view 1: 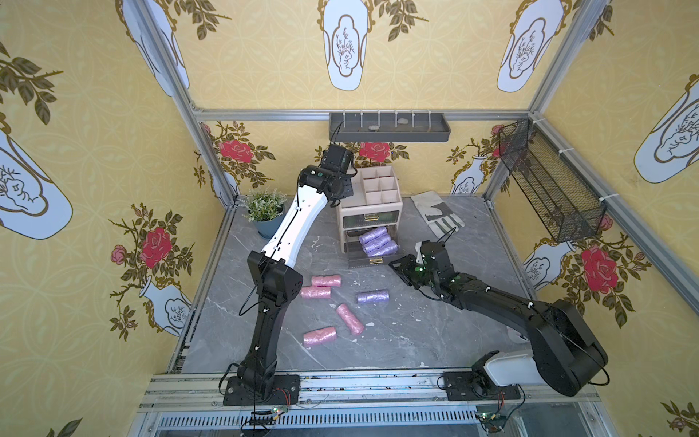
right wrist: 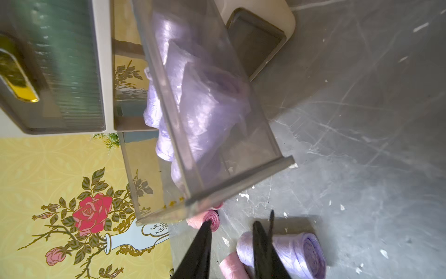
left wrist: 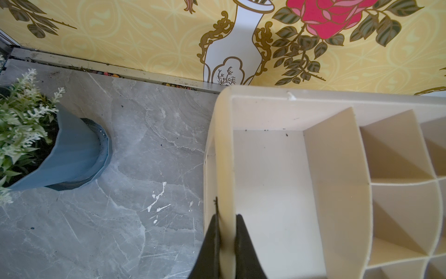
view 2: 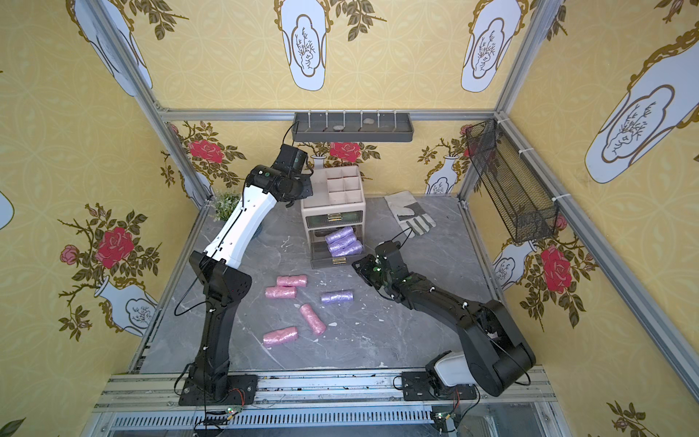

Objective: Sort the rolls of trash bags by color and place them into the drawer
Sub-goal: Close the drawer in the storage box.

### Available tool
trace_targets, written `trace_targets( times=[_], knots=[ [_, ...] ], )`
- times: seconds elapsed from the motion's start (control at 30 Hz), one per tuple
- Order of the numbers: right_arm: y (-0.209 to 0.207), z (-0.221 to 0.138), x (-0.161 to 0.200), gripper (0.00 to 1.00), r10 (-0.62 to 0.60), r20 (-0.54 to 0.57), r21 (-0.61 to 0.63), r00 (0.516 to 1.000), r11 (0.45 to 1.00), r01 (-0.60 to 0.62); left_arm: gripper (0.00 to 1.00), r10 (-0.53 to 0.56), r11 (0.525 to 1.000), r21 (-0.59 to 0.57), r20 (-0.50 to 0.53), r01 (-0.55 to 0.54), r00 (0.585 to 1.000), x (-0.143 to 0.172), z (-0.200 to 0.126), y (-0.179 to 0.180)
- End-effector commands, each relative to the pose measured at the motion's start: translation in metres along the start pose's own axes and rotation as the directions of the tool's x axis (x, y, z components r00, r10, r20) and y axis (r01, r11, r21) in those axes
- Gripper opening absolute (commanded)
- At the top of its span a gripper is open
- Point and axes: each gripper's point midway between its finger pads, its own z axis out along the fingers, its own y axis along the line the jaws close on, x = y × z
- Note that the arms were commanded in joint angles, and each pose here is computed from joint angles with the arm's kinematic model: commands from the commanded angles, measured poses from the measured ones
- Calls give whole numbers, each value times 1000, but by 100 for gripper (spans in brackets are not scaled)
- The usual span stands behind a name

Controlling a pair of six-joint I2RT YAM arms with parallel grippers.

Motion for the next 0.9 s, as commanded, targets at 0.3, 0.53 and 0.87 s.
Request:
trace_targets(
  times=[0.3, 0.53, 0.87],
  knots=[
    [35, 31, -42, 31, -12, 85, -68, 996, 998, 18, 10, -3, 1000, 6, -21, 3, 1000, 5, 4, -2],
    [44, 50, -58, 31, 9, 96, -87, 995, 996, 0, 10, -2, 1000, 13, -30, 3, 1000, 8, 7, -4],
    [53, 76, -81, 32, 30, 107, -106, 994, 994, -19, 10, 4, 1000, 18, -40, -3, 999, 11, 8, -4]
  ],
)
